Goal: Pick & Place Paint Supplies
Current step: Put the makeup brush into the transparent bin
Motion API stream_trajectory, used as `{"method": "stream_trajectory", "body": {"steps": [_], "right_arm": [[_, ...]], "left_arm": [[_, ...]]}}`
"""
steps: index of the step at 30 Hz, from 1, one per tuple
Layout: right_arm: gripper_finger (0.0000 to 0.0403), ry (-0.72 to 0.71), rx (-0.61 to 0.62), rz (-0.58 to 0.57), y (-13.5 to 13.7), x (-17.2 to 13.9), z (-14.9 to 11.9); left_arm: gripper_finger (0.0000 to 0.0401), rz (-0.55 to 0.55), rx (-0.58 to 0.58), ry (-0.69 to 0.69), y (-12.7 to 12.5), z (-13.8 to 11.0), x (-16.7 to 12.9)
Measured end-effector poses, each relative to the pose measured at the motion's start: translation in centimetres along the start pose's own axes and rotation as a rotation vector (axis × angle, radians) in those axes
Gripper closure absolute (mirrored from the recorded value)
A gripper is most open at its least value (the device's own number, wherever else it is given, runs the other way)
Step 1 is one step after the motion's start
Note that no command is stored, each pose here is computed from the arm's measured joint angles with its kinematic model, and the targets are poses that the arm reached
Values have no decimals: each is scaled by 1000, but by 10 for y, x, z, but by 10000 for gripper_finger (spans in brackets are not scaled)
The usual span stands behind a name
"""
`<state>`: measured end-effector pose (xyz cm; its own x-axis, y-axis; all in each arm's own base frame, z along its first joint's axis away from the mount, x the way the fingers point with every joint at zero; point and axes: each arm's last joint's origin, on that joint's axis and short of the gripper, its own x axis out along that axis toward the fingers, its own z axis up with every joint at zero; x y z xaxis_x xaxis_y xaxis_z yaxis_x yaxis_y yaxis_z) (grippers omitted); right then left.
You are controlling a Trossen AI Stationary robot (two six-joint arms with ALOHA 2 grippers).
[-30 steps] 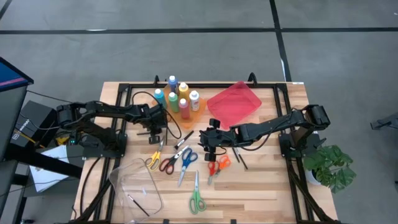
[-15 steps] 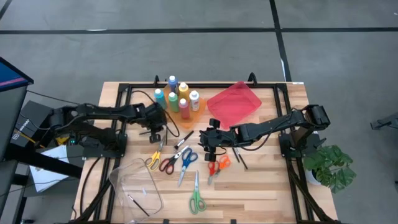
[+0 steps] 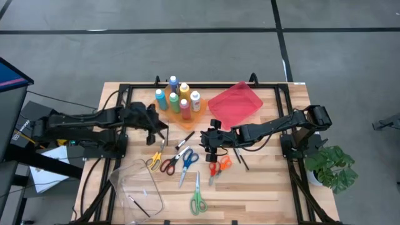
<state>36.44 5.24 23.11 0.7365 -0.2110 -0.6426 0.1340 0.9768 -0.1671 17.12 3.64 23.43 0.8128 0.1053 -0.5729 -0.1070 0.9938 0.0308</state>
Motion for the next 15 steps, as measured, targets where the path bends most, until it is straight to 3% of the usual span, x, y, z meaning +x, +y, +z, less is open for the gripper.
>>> {"method": "stream_trajectory", "body": {"steps": [7, 15], "right_arm": [[244, 0, 0, 0, 0, 0, 0], [244, 0, 0, 0, 0, 0, 0]], "left_arm": [[400, -199, 81, -240, -22, 21, -13], [400, -458, 130, -374, -51, 33, -19]]}}
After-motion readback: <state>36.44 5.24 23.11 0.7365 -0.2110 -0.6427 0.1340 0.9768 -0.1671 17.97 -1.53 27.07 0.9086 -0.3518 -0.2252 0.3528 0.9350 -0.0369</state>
